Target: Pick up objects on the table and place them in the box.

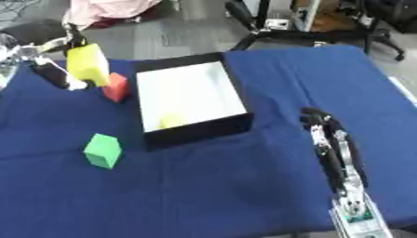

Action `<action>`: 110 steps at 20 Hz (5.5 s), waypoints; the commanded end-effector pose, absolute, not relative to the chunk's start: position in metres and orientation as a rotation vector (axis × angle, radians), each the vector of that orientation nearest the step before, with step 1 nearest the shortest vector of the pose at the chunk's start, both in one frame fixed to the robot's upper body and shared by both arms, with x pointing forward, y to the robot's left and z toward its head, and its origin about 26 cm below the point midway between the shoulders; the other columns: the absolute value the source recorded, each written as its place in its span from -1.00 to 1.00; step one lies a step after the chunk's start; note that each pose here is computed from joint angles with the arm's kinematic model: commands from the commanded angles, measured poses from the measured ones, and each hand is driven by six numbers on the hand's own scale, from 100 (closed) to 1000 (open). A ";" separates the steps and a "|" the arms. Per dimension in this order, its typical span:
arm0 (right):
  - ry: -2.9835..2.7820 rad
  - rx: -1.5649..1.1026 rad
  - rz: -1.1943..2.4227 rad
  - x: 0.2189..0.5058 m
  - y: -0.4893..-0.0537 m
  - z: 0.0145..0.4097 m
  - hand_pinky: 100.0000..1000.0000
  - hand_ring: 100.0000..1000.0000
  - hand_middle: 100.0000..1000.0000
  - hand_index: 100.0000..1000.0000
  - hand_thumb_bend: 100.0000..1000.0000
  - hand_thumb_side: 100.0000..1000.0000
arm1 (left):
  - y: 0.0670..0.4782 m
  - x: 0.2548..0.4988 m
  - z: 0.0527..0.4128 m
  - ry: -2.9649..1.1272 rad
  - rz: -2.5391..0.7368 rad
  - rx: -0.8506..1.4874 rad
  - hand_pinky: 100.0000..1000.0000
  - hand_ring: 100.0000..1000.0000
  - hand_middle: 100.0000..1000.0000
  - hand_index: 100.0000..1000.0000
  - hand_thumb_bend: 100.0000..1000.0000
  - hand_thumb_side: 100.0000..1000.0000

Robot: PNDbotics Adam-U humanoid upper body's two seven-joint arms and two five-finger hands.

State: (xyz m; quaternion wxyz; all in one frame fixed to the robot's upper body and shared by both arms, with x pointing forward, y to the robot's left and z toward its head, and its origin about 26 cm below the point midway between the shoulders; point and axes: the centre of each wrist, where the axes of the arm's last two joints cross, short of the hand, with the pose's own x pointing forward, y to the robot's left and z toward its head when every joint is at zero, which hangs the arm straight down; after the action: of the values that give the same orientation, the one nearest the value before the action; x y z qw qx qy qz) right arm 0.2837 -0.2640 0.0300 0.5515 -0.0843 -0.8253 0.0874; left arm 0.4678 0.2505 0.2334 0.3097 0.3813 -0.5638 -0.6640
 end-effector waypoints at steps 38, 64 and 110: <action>-1.962 -0.180 0.234 0.286 -0.264 0.034 0.61 0.55 0.51 0.54 -1.00 0.67 | 0.238 0.442 0.257 -1.583 -1.989 0.788 0.60 0.27 0.33 0.65 0.05 0.28; -1.965 -0.191 0.241 0.286 -0.266 0.035 0.61 0.55 0.51 0.54 -1.00 0.67 | 0.275 0.407 0.184 -0.973 -2.252 0.480 0.60 0.32 0.38 0.68 0.25 -0.05; -1.949 -0.142 0.246 0.285 -0.258 0.031 0.61 0.55 0.51 0.54 -1.00 0.68 | 0.129 0.478 0.194 -1.705 -1.794 0.793 0.35 -0.12 -0.17 0.22 -0.19 -0.47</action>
State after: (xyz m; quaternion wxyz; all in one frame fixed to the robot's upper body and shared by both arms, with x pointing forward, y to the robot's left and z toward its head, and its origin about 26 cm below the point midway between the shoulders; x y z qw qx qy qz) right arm 0.2833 -0.2578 0.0254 0.5605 -0.0617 -0.8197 0.1001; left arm 0.4740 0.1311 0.1817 0.2812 0.2782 -0.6229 -0.6749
